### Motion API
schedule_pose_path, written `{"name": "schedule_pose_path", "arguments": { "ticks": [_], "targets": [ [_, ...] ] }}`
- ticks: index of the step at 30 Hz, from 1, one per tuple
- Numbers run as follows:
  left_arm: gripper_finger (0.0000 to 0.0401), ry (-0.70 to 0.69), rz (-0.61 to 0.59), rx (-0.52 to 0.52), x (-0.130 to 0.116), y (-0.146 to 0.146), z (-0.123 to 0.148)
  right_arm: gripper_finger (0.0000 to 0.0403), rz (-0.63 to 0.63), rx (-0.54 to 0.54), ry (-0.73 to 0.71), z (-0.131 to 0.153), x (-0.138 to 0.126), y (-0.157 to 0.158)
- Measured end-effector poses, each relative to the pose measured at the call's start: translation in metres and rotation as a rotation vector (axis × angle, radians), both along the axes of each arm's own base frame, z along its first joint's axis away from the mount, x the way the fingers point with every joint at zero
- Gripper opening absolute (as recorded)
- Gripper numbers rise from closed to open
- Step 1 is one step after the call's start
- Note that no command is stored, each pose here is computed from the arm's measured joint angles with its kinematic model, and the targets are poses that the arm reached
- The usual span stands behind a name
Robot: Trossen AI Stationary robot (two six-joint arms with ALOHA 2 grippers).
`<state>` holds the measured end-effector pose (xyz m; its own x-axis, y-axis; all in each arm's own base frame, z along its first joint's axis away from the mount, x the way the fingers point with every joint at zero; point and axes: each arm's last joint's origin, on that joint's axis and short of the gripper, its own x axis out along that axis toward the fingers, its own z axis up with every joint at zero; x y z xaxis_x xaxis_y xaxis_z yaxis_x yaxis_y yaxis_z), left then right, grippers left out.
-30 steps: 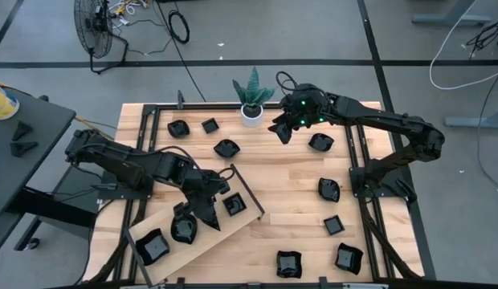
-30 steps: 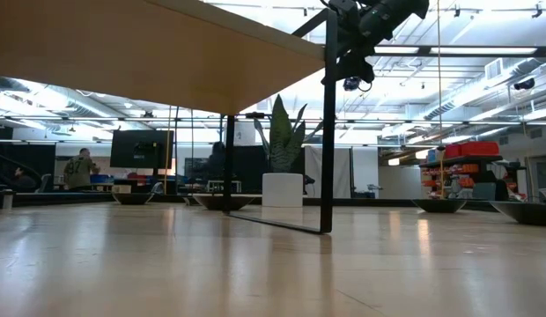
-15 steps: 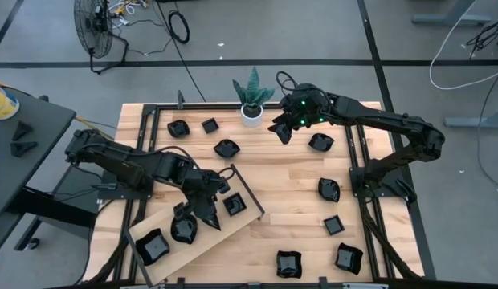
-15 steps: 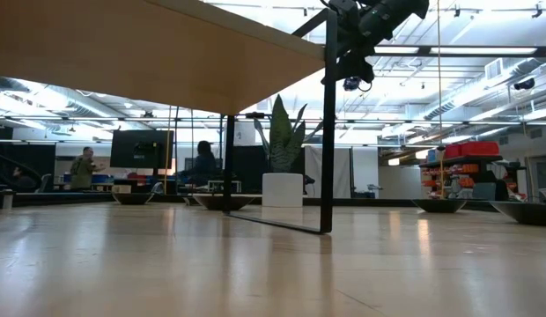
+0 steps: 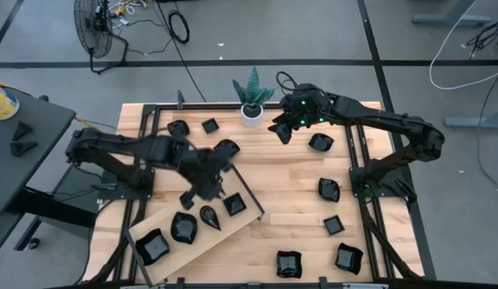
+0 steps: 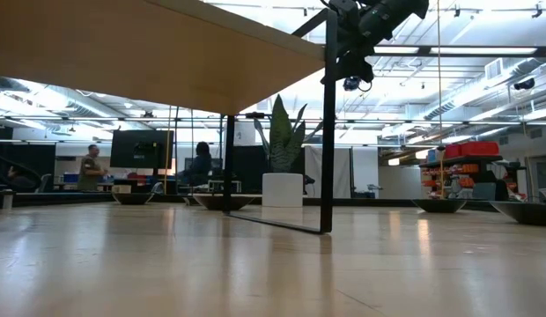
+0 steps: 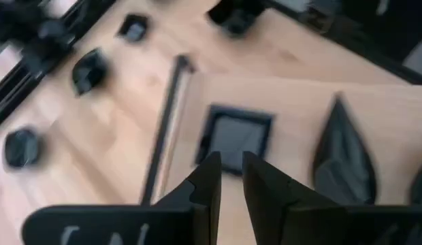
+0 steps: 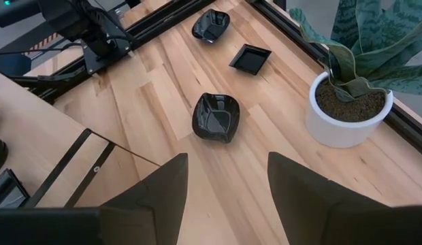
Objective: Pick & Place Mini shaped plates
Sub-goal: Stack the black leaf shaped plate on top of the black leaf shaped plate on the shelf
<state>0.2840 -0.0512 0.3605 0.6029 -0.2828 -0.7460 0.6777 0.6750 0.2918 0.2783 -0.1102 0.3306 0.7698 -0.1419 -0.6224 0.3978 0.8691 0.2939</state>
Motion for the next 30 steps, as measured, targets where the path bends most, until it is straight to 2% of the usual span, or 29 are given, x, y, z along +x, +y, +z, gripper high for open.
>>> {"name": "schedule_pose_path", "arguments": {
  "ticks": [11, 16, 20, 23, 26, 30],
  "targets": [
    [0.0067, 0.071, 0.441, -0.080, -0.001, 0.087, 0.000, 0.0204, 0.000, 0.000, 0.000, 0.000, 0.000, 0.000],
    [0.0079, 0.097, 0.660, -0.158, -0.010, 0.123, -0.001, 0.0204, 0.000, 0.000, 0.000, 0.000, 0.000, 0.000],
    [0.0118, 0.133, 0.903, -0.253, -0.016, 0.147, -0.009, 0.0204, -0.003, -0.002, 0.002, 0.000, 0.000, 0.000],
    [0.0157, 0.157, 1.059, -0.287, -0.022, 0.161, -0.018, 0.0204, -0.028, -0.021, 0.010, 0.000, 0.000, -0.001],
    [0.0195, 0.176, 1.121, -0.295, -0.027, 0.171, -0.026, 0.0203, -0.051, -0.029, 0.014, 0.000, -0.001, -0.002],
    [0.0234, 0.202, 1.144, -0.282, -0.032, 0.180, -0.037, 0.0204, -0.074, -0.018, 0.013, 0.000, -0.001, -0.002]
  ]
}}
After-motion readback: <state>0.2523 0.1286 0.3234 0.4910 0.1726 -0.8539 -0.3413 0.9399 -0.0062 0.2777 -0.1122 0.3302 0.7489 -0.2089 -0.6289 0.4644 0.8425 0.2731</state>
